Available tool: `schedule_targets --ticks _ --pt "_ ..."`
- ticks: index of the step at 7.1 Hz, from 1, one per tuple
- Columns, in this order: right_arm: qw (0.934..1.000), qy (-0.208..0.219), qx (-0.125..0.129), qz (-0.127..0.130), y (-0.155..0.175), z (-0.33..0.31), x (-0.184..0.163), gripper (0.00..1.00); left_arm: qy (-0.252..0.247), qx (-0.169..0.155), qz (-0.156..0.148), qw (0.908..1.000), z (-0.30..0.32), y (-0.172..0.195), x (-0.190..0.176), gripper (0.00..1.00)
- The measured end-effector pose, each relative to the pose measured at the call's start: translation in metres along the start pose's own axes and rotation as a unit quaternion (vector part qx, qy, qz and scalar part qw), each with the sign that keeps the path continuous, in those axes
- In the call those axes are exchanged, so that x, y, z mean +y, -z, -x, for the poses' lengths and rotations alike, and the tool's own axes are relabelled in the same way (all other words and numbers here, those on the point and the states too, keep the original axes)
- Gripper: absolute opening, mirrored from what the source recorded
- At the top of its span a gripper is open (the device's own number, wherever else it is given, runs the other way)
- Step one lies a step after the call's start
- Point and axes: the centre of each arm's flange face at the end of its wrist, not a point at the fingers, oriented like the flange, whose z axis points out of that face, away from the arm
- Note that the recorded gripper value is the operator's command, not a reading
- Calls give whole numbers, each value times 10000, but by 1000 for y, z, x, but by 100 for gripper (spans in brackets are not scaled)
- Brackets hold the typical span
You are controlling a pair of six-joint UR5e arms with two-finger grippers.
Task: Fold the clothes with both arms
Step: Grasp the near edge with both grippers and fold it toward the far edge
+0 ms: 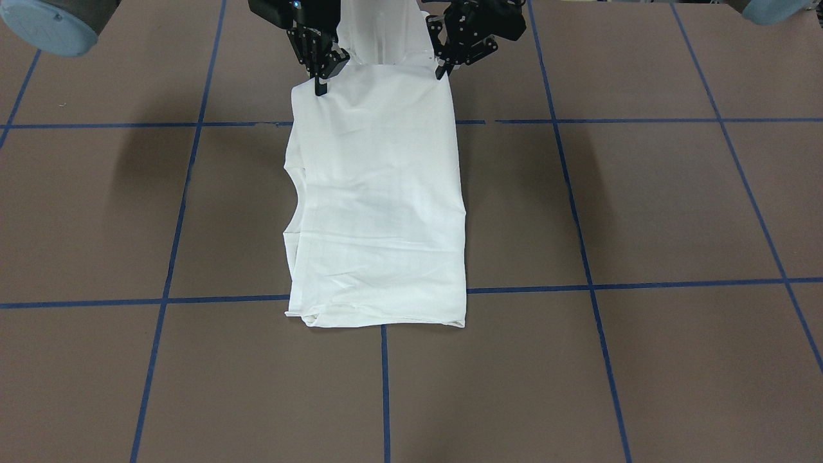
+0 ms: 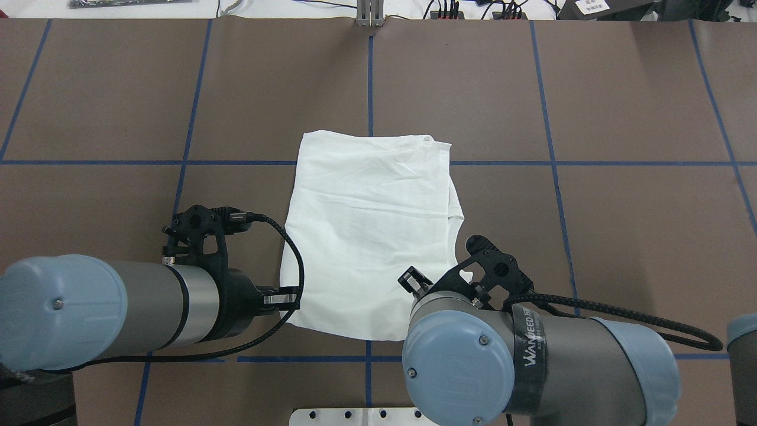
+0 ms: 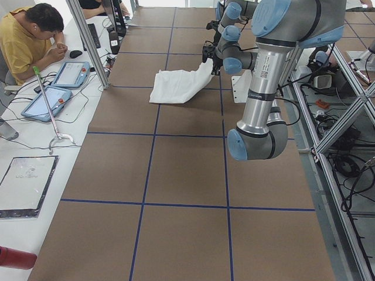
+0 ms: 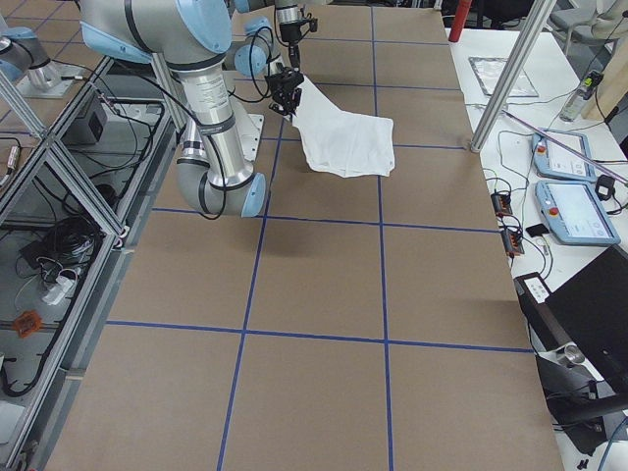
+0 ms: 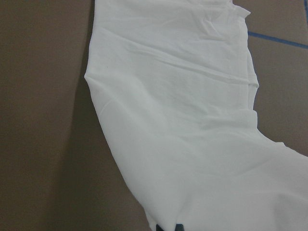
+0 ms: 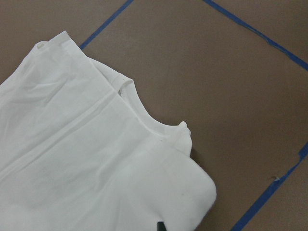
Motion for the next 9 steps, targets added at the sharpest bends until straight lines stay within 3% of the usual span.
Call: schedule_targets --ticks 2,5,7,9 --pt "9995 108 -158 -233 -17 29 -17 0 -113 -186 -281 9994 -8 -16 -37 0" --pt "9975 254 -275 -599 -62 81 -57 0 -311 -661 -886 9934 -7 -46 -136 0" --pt "9955 286 -245 -869 -111 118 -86 0 -303 -896 -1104 9894 -7 -84 -191 0" --pt "9942 260 -194 -1030 -159 161 -97 0 -342 -998 -1197 9872 5 -122 -222 0"
